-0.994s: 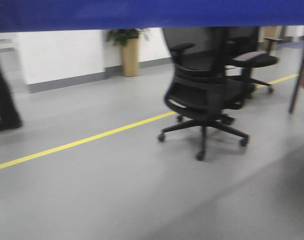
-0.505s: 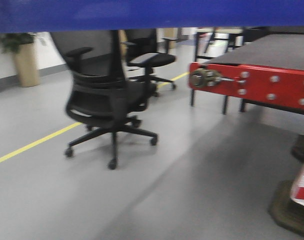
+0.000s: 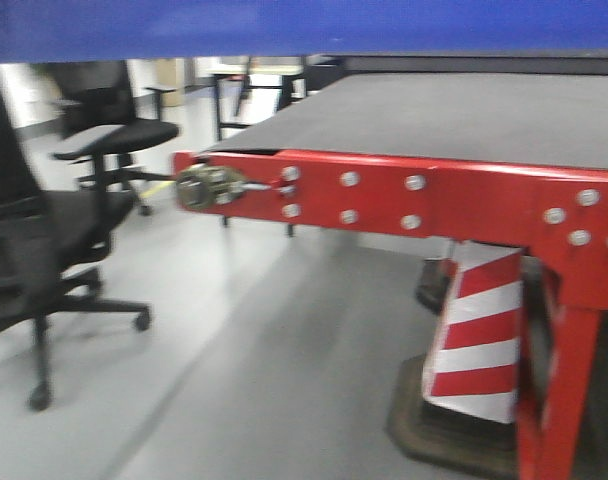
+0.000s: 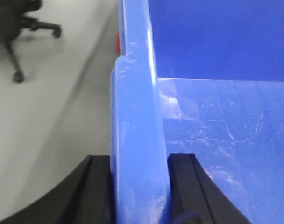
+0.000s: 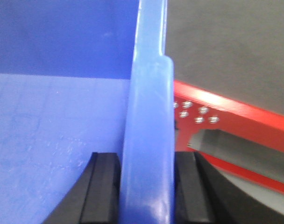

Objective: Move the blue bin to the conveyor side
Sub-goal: 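Hold the blue bin in both grippers while driving to the red conveyor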

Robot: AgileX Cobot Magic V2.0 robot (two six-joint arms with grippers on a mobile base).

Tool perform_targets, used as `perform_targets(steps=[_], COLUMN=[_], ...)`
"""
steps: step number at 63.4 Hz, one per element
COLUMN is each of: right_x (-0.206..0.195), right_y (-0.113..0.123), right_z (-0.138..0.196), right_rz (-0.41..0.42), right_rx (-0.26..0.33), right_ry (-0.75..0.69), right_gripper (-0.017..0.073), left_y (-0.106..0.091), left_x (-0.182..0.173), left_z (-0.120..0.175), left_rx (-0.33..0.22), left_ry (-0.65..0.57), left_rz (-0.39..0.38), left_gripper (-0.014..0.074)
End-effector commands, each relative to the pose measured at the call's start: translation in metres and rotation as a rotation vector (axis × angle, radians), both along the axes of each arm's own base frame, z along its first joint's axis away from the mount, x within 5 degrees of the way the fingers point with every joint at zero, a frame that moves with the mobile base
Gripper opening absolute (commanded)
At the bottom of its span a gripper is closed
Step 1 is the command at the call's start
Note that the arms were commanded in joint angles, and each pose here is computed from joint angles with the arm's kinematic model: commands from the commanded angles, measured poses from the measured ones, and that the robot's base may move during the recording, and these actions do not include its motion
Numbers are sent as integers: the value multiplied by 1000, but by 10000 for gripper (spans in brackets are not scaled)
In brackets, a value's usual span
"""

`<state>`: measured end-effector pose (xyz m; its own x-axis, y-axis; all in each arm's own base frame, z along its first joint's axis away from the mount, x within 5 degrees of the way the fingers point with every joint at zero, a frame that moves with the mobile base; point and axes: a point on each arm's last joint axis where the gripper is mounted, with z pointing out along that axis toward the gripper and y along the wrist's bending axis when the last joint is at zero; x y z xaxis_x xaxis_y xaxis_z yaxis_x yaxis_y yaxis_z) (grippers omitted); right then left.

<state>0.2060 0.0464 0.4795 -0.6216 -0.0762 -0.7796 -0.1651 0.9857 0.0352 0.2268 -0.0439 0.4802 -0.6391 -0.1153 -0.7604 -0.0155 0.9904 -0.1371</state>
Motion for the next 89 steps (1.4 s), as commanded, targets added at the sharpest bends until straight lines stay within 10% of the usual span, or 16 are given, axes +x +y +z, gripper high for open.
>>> perform_targets(steps=[1, 89], right_x=[-3, -3], right_y=[2, 2], right_z=[16, 16], right_rz=[27, 27], right_rx=[36, 36], right_ry=[-132, -132], right_gripper=[-81, -81], left_y=[-5, -4], left_x=[-5, -4], left_z=[16, 17], left_rx=[-43, -40], left_ry=[-128, -143], left_rz=[-39, -37], left_gripper=[-20, -20])
